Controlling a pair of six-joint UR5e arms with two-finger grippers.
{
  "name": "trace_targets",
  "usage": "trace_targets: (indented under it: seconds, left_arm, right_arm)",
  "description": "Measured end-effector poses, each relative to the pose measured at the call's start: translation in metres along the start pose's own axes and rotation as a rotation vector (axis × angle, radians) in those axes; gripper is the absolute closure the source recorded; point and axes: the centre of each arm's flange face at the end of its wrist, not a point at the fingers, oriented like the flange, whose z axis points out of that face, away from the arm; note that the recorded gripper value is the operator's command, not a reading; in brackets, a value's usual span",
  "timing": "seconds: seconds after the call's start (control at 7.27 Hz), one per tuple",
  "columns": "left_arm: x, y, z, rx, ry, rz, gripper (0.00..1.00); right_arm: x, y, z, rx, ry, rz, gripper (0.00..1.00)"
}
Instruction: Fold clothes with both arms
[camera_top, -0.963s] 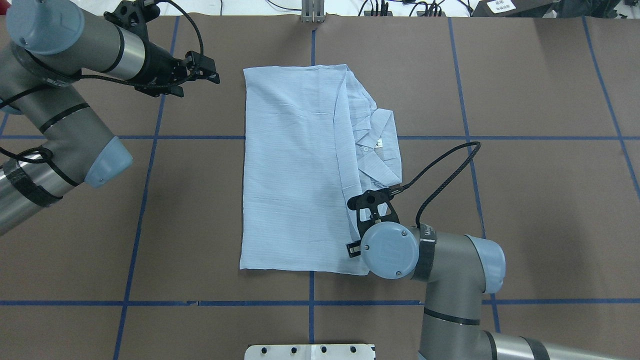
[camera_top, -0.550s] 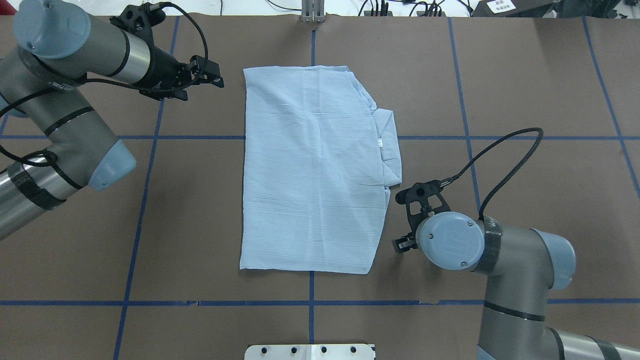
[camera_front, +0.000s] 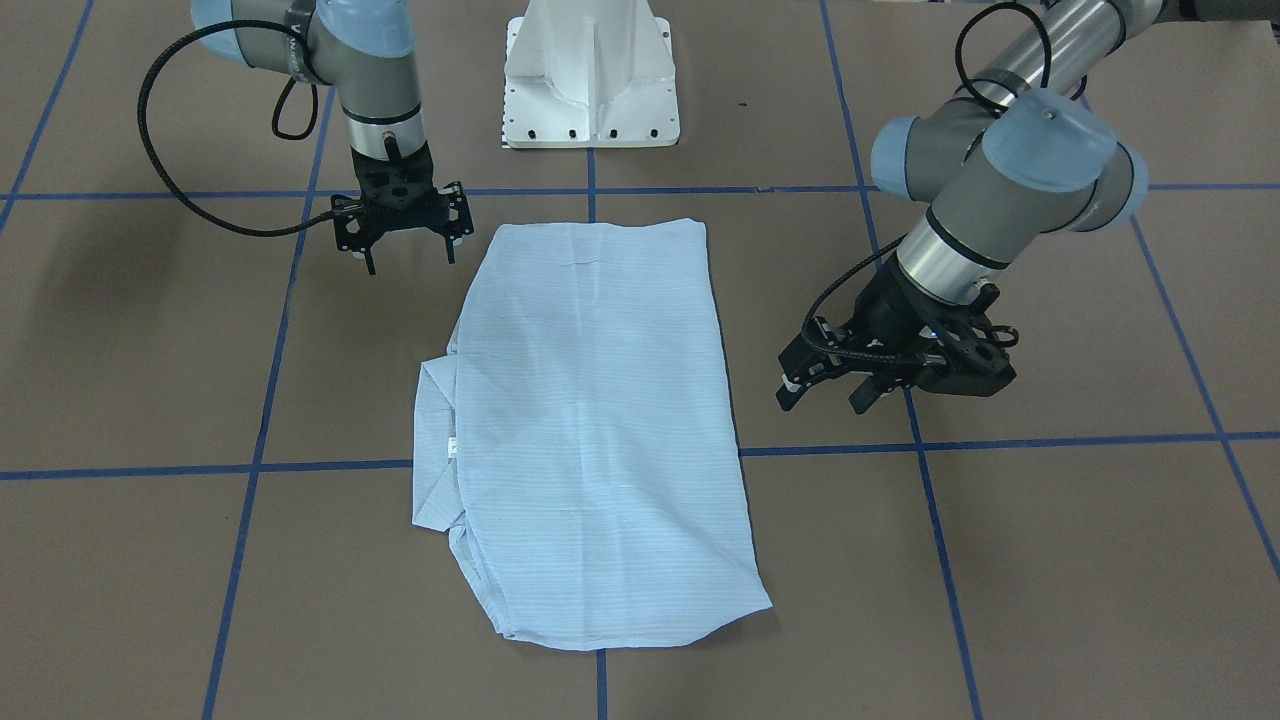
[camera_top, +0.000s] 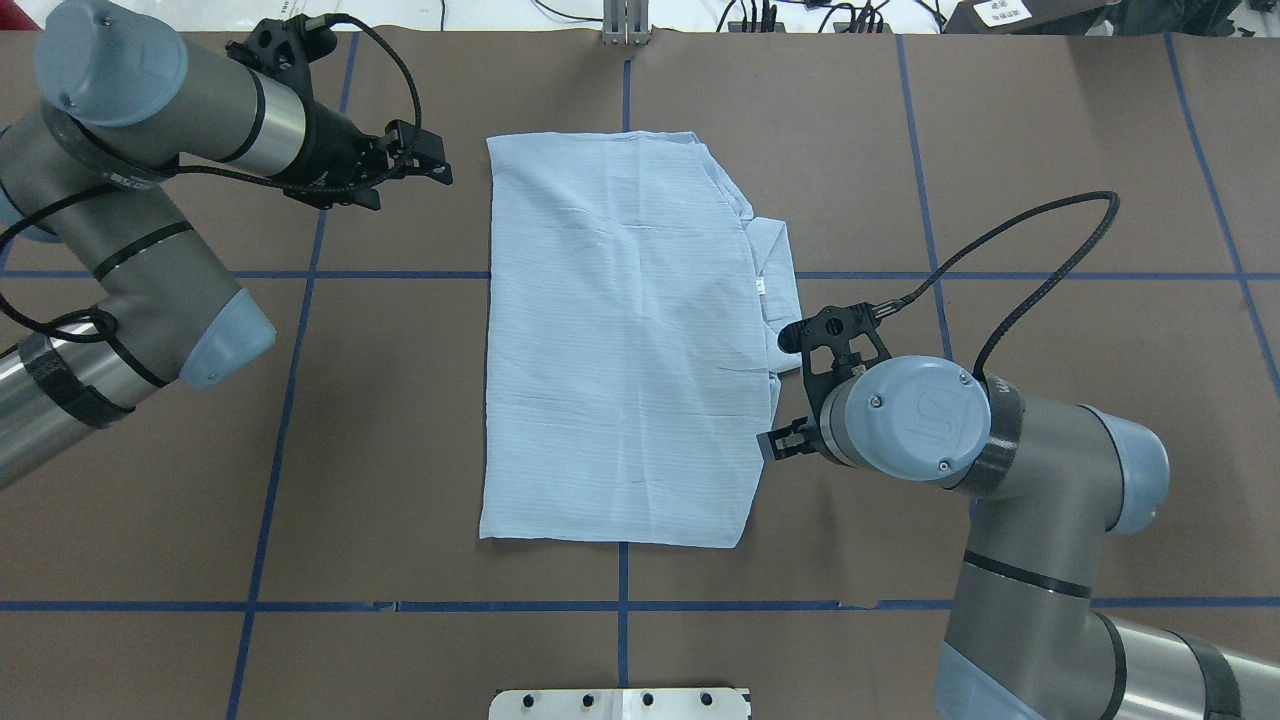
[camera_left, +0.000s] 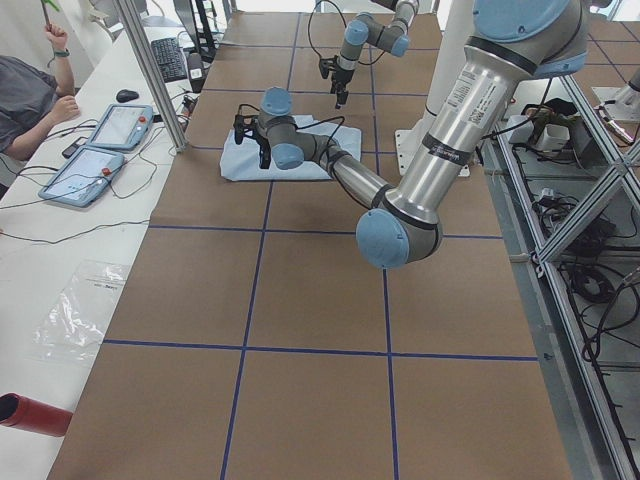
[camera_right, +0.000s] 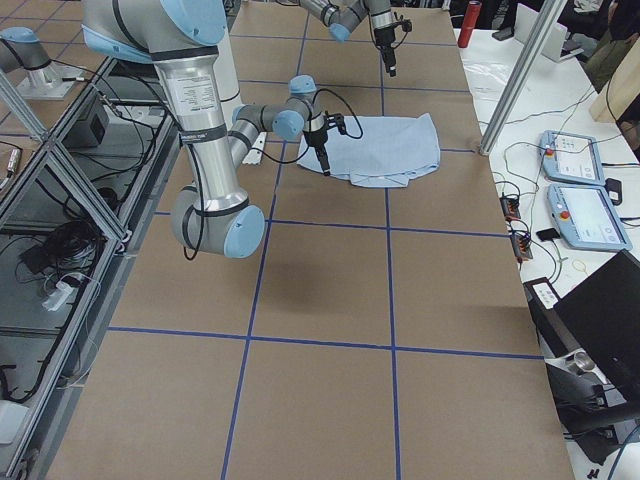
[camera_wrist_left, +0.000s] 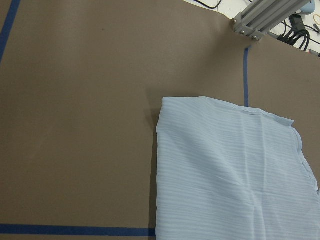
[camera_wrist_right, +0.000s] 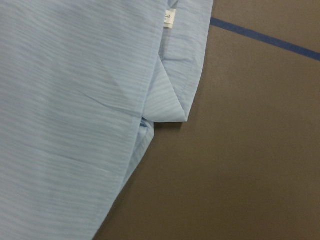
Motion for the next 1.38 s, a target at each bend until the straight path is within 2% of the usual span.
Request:
trace_targets:
  seconds: [0.41,0.69,0.96,1.1,1.38]
  left_arm:
    - [0.026,0.091,0.024,-0.117,-0.004,-0.120,0.00]
    - [0.052,0.176,0.025,-0.165,-0.059,-0.173,0.01]
    - [0.058,0.257,0.048,-0.186,-0.120,-0.200,0.02]
    - [0.048,0.278,0.058,-0.185,-0.149,-0.200,0.03]
    - [0.025,0.293,0.069,-0.185,-0.198,-0.198,0.06]
  right_arm:
    - [-0.007,-0.002,-0.018,-0.019,-0.057,0.041,0.00]
    - [-0.011,0.000,-0.032,-0.031,-0.098,0.071,0.00]
    - [-0.014,0.000,-0.038,-0.030,-0.133,0.117,0.00]
    - [-0.015,0.000,-0.039,-0.027,-0.144,0.128,0.00]
    - [-0.016,-0.001,-0.041,-0.023,-0.155,0.133,0.00]
